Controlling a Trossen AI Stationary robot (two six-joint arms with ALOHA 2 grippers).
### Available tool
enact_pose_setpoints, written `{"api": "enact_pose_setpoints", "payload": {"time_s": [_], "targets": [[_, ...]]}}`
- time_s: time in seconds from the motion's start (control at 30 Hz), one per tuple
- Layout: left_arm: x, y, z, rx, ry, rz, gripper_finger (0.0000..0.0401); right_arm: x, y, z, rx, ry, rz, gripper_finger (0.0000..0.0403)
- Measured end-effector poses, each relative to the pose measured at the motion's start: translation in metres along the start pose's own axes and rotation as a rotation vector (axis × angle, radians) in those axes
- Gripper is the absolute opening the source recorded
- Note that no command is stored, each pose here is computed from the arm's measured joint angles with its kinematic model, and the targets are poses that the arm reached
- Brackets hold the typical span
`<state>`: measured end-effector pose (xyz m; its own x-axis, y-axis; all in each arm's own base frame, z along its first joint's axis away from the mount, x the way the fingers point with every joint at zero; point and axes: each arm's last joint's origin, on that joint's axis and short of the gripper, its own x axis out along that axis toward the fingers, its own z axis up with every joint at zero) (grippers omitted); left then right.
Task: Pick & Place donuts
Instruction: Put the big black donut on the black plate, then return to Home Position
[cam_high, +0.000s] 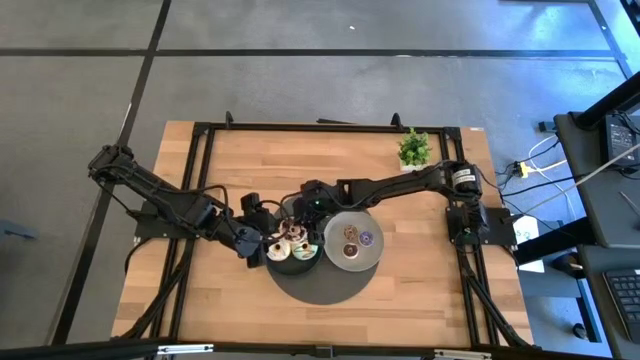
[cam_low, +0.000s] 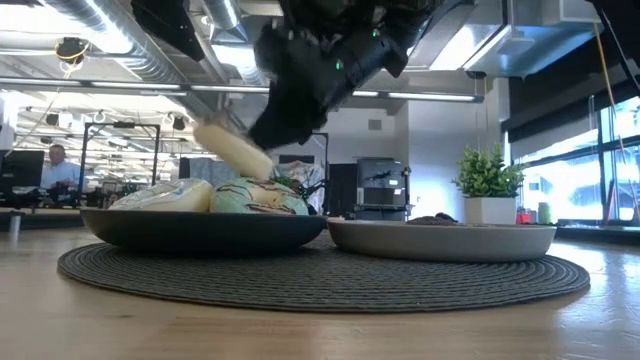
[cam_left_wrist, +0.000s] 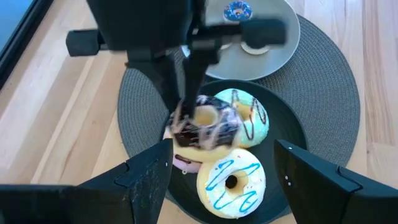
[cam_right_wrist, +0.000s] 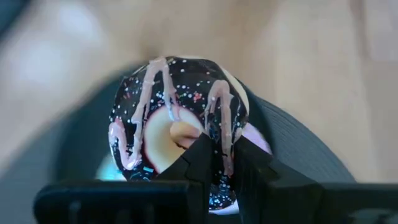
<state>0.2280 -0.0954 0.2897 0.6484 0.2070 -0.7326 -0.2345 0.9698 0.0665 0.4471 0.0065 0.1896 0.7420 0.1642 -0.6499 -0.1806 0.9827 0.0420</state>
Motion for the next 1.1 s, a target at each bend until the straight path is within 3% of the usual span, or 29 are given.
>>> {"api": "enact_pose_setpoints", "payload": {"time_s": [0.5,0.87,1.1], "targets": [[0.0,0.0,0.0,-0.003,0.0,-0.001,0.0269,0.014,0.0,-0.01,-0.028,0.033,-0.022,0.0056],[0.0,0.001,0.0,-0.009,-0.013,0.022,0.0269,0.014,0.0,-0.012,-0.035,0.046,0.012,0.0155],[0.015,0.003,-0.008,-0.113,-0.025,0.065,0.0269,0.014,0.001,-0.012,-0.046,0.046,0.013,0.018]]}}
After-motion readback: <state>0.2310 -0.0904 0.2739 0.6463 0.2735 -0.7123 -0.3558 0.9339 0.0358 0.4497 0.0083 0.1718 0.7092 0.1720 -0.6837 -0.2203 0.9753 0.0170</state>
